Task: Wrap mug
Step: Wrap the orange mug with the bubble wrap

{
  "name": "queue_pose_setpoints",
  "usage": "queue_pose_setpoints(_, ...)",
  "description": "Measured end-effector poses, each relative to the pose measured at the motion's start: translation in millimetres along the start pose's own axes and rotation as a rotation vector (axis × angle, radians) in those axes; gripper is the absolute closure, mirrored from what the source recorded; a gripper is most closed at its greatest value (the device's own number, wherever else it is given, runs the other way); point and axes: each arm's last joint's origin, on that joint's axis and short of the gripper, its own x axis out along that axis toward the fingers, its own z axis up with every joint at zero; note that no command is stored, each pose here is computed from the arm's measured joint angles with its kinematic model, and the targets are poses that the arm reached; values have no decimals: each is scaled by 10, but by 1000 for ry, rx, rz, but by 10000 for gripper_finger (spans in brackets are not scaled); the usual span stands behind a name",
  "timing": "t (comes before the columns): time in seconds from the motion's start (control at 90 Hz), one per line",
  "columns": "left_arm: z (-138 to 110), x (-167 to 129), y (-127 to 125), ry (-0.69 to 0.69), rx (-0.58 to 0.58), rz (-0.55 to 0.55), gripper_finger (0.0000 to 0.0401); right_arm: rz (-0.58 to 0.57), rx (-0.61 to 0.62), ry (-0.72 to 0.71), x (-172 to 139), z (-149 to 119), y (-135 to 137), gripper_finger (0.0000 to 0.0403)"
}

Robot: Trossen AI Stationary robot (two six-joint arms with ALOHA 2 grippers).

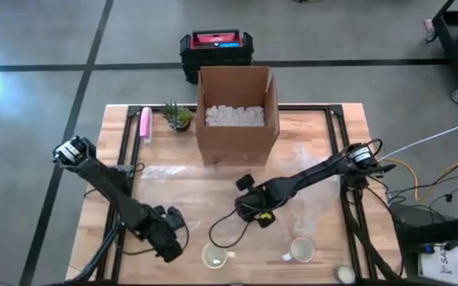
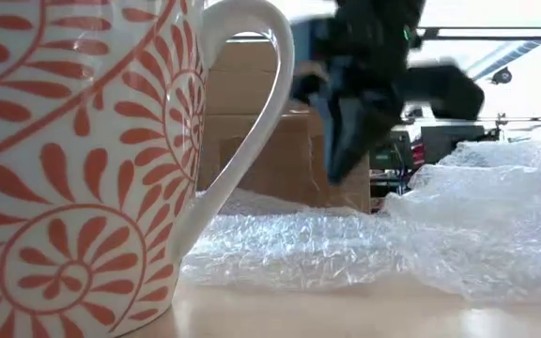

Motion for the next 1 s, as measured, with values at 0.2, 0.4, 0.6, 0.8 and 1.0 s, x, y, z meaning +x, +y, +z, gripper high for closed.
queue_pose_setpoints(0.2,211,-263,-283,-297,164,-109,382,65,173,-88,-416,40,38,403)
queue_pose_setpoints(0.4,454,-360,-419,-387,222,-158,296,45,250,-139,-629,-35,340,403)
queue_pose_setpoints(0.6,686,-145,-512,-259,234,-172,207,-75,303,-85,-512,-176,621,403)
queue_pose_setpoints(0.8,867,134,-642,-145,323,-99,185,-85,378,-23,-352,-323,746,403)
queue_pose_setpoints(1.0,1012,377,-587,-27,346,14,210,-90,419,-9,-310,-379,806,403)
